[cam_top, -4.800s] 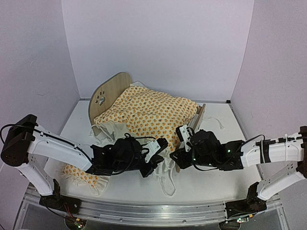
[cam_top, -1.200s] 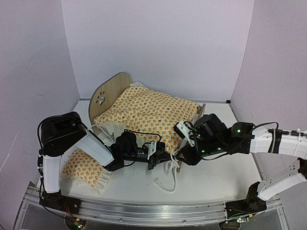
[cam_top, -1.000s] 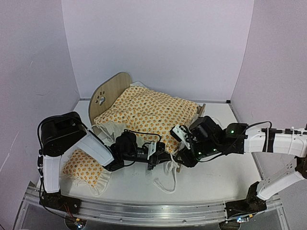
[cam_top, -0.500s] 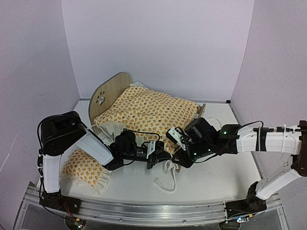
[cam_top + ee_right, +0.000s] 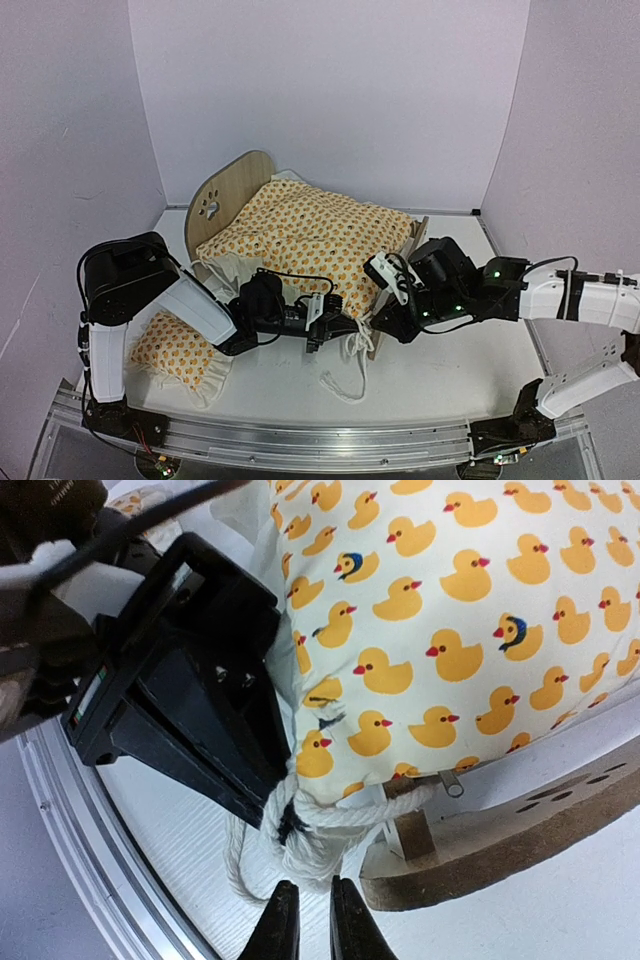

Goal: Set up the pet bed

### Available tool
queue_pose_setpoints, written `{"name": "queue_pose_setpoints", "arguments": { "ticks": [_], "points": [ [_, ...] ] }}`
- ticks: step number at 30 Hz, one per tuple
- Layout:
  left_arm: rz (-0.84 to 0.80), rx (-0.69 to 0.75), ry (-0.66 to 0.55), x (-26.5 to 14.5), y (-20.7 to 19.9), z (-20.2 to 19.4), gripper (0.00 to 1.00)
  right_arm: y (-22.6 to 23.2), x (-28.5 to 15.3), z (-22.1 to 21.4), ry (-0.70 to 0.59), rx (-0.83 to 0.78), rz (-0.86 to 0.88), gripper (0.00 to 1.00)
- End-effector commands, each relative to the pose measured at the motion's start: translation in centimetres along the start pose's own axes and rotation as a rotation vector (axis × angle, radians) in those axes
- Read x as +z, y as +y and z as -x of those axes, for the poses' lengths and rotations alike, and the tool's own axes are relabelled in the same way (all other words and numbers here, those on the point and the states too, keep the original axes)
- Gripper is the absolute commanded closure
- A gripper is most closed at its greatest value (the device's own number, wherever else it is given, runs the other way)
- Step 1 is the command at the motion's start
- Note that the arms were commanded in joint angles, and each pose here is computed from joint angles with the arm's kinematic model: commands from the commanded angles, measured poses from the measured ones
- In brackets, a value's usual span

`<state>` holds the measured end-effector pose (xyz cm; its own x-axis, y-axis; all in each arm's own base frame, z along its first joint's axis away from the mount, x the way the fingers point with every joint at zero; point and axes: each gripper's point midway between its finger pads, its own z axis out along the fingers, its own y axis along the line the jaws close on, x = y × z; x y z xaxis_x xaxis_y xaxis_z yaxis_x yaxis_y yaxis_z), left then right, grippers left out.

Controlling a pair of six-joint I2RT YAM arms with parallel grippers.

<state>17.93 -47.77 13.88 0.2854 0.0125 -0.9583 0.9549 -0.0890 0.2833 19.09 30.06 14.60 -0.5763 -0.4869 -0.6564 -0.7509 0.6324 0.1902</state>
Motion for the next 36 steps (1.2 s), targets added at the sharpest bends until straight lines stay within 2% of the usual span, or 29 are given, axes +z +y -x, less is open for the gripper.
{"name": "queue_pose_setpoints", "arguments": {
  "ticks": [1,6,17,19,21,22,23,27,29,32,36],
  "points": [
    [0.024,0.082,-0.103,0.2,1.2,4.2,1.0,0.5,0.7,0.8,0.01,-0.045,0.023,0.86],
    [0.022,0.073,-0.104,0.2,1.2,4.2,1.0,0.9,1.7,0.8,0.026,-0.058,0.05,0.85],
    [0.008,0.068,-0.111,0.2,1.0,4.5,1.0,1.3,3.1,1.0,0.008,-0.053,0.078,0.76],
    [0.009,0.069,-0.112,0.2,1.0,4.6,1.0,1.5,3.1,1.2,0.001,-0.053,0.089,0.83],
    [0.017,0.065,-0.108,0.1,1.1,4.5,1.0,1.3,2.9,1.5,-0.004,-0.027,0.076,1.0],
    [0.032,0.058,-0.102,0.1,1.3,4.4,1.0,1.2,2.6,1.2,0.019,-0.009,0.066,1.0],
    [0.048,0.054,-0.096,-0.1,1.5,4.3,0.97,1.1,2.2,0.9,0.045,0.017,0.054,1.0],
    [0.12,0.021,-0.041,-1.5,1.7,3.3,0.69,0.4,0.5,-3.0,0.239,0.168,-0.004,1.0],
    [0.139,-0.007,-0.012,-2.3,1.4,3.0,0.6,0.2,-0.5,-5.1,0.334,0.231,-0.029,1.0],
    [0.153,-0.096,0.077,-3.4,1.1,2.2,0.56,0.0,-2.3,-7.5,0.452,0.3,-0.072,1.0],
    [0.104,-0.193,0.12,-4.4,-0.1,3.3,0.54,0.1,-3.9,-7.7,0.484,0.324,-0.092,1.0]
  ]
}}
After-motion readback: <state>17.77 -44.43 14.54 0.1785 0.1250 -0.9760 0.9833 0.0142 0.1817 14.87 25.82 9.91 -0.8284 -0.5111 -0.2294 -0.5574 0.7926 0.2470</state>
